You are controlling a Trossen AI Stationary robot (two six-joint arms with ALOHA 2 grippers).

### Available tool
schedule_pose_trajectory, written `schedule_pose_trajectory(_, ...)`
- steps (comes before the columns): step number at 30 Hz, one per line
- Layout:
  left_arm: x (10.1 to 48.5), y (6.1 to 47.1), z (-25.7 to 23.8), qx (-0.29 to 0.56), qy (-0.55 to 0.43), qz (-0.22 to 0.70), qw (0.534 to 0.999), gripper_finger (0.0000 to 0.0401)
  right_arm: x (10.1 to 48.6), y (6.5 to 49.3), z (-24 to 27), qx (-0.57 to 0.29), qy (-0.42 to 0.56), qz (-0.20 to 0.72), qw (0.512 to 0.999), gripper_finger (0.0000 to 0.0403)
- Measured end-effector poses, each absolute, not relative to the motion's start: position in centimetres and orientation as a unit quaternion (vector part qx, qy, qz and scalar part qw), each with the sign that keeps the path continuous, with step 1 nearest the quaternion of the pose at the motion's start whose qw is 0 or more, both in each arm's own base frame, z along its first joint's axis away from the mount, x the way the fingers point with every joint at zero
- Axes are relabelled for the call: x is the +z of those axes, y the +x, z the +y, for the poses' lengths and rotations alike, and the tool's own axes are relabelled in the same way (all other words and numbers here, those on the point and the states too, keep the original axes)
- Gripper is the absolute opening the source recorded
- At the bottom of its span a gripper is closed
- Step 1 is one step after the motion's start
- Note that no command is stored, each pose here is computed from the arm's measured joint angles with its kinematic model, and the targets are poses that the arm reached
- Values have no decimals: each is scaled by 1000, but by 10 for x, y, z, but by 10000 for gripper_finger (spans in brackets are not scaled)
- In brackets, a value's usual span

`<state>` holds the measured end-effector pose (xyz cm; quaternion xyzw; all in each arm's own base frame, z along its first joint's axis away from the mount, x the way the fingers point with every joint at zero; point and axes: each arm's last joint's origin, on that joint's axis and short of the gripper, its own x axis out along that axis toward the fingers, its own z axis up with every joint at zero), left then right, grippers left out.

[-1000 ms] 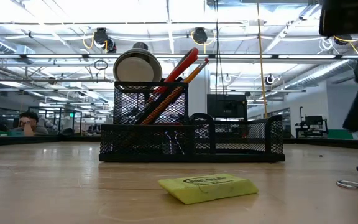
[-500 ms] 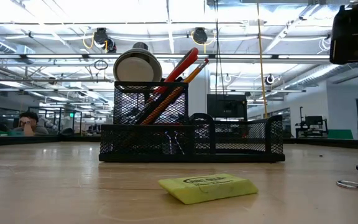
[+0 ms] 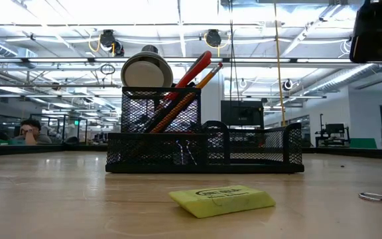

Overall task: Pick and place office supplies into organizer
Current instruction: Put the right black binder clip into the desk organizer

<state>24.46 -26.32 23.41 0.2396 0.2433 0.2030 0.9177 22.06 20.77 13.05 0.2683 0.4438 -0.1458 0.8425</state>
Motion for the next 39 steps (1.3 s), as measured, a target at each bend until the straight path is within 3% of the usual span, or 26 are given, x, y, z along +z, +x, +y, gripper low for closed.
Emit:
schedule_pose_trajectory(12,234,245,-263,203,240,243,918,26,146,231,208,-109,225,395,884,3)
schedule_pose_trajectory(23,234,248,-260,211,239,244,916,26,197,276,200,-58,54,239,968,1)
schedule_pose_trajectory(39,234,252,-257,208,229,253,917,26,154,328,171,-38,-42,233,971,0)
